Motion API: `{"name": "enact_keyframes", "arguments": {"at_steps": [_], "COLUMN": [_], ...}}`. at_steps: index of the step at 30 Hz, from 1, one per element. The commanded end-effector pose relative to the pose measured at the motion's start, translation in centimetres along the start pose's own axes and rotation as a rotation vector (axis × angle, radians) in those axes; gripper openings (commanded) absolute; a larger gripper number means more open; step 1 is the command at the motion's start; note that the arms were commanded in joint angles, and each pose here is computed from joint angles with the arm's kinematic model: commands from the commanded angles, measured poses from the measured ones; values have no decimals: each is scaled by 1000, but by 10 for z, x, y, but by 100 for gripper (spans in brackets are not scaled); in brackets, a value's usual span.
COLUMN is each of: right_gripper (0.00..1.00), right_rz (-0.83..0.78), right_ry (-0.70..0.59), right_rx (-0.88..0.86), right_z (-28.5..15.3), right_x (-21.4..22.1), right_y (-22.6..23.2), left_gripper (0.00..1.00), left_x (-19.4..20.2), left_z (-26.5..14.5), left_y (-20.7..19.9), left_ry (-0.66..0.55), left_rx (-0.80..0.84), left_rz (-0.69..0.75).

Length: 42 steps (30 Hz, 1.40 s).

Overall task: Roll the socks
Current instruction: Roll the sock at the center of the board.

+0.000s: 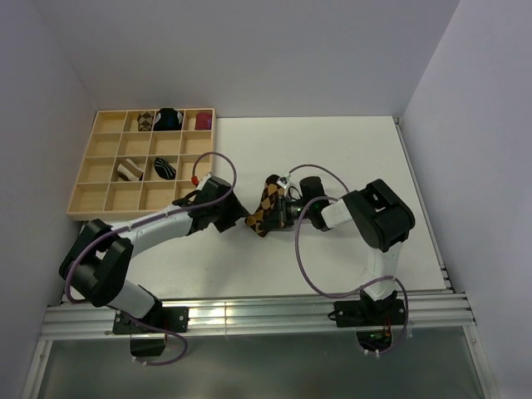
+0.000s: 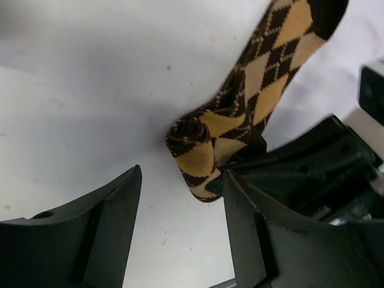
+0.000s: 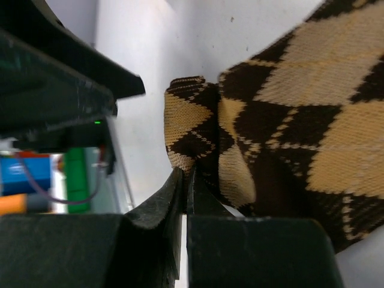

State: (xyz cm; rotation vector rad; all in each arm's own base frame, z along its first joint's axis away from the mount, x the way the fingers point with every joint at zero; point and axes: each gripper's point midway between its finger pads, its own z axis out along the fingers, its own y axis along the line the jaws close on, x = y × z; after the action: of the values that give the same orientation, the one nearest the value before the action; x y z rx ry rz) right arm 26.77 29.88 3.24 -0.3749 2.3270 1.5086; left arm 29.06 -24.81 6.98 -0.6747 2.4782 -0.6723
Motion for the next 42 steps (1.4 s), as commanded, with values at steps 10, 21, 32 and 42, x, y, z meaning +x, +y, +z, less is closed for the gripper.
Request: {"name": "enact_keyframes", "arguments": {"at_steps": [10, 21, 32, 42], "right_gripper": [0, 0, 37, 54], "right_rz": [278, 271, -109, -624], "right_ry": [47, 27, -93, -299], "right_rx": [0, 67, 324, 670], "right_z": [-6, -11, -30, -39], "right_x": [15, 10, -12, -25], "right_y": [-35, -45, -24, 19], "left_gripper": [60, 47, 13, 11], "left_x": [20, 23, 25, 14], "left_z": [29, 50, 51, 40], "left_y": [-20, -7, 13, 17], "left_ry": [37, 42, 87, 135], "left_rx": [53, -37, -226, -360], "left_rz": [-11, 19, 112, 266]}}
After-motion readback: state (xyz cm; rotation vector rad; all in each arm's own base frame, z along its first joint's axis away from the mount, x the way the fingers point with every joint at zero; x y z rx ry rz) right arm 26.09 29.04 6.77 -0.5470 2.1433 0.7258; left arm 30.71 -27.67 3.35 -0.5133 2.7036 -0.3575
